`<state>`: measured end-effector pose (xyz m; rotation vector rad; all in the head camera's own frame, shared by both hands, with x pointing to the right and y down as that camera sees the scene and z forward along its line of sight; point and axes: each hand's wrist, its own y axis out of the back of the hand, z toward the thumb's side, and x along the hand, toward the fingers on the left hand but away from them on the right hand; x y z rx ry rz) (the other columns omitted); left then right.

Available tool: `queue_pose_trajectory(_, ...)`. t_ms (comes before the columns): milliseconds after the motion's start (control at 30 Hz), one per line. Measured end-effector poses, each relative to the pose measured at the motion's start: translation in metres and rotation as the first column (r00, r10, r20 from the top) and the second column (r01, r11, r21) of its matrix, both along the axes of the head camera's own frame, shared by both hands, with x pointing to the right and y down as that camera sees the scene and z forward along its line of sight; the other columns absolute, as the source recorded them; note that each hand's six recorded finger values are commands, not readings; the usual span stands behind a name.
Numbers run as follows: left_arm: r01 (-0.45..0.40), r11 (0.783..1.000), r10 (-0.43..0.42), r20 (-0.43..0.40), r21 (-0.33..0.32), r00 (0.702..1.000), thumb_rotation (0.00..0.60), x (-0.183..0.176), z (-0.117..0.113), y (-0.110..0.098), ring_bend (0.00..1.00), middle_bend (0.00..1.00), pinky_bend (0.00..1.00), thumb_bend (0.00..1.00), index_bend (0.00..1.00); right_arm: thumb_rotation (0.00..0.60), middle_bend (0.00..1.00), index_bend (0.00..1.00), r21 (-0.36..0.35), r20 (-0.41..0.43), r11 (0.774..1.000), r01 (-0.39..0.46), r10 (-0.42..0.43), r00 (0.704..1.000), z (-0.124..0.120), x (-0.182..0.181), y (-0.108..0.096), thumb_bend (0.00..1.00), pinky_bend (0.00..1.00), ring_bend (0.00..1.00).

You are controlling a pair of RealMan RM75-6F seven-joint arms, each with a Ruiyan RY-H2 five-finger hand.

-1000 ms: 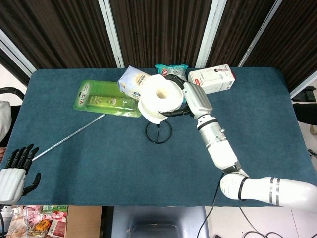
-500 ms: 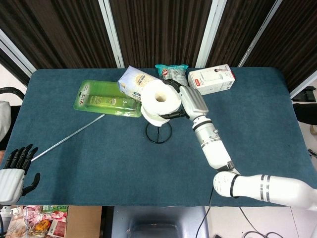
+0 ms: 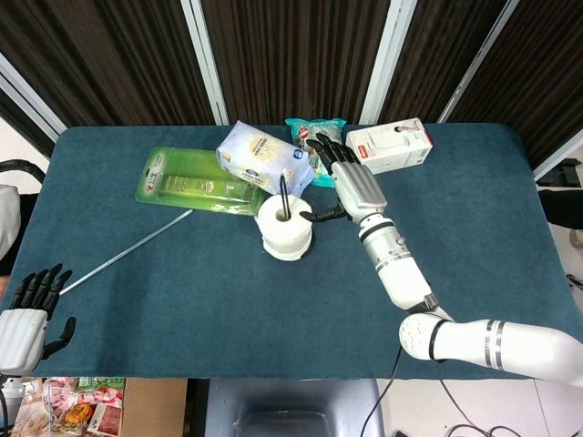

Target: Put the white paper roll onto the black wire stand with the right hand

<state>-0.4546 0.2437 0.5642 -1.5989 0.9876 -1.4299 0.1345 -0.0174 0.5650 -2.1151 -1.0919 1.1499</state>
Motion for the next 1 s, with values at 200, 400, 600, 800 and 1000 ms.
queue_pose_trajectory(200,0.000,1.000,0.000,-0.002,0.013,1.000,0.600,-0.001,-0.003,-0.001,0.00,0.00,0.07,0.47,0.00,0.600,0.00,0.00,0.020,-0.031,0.999,0.039,-0.038,0.999,-0.008,0.012,0.012,0.22,0.03,0.00)
queue_pose_trajectory(400,-0.009,0.999,0.009,-0.010,0.040,1.000,0.600,0.001,-0.007,0.000,0.00,0.00,0.07,0.47,0.00,0.600,0.00,0.00,0.088,-0.161,0.987,0.135,-0.120,0.980,-0.013,0.057,0.056,0.22,0.00,0.00)
queue_pose_trajectory(600,-0.014,0.999,0.015,-0.010,0.051,1.000,0.600,0.002,-0.008,0.000,0.00,0.00,0.07,0.47,0.00,0.600,0.00,0.00,0.111,-0.313,0.978,0.176,-0.134,0.940,-0.005,0.140,0.141,0.22,0.00,0.00)
queue_pose_trajectory(800,-0.025,0.998,0.025,-0.006,0.064,1.000,0.600,0.003,-0.010,0.001,0.00,0.00,0.07,0.47,0.00,0.600,0.00,0.00,0.087,-0.445,0.993,0.082,-0.035,0.895,0.004,0.232,0.224,0.22,0.00,0.00)
queue_pose_trajectory(1000,-0.034,0.998,0.034,0.002,0.061,0.999,0.600,0.005,-0.009,0.002,0.00,0.00,0.07,0.47,0.00,0.600,0.00,0.00,0.097,-0.480,0.995,0.028,0.022,0.877,0.003,0.263,0.251,0.22,0.00,0.00)
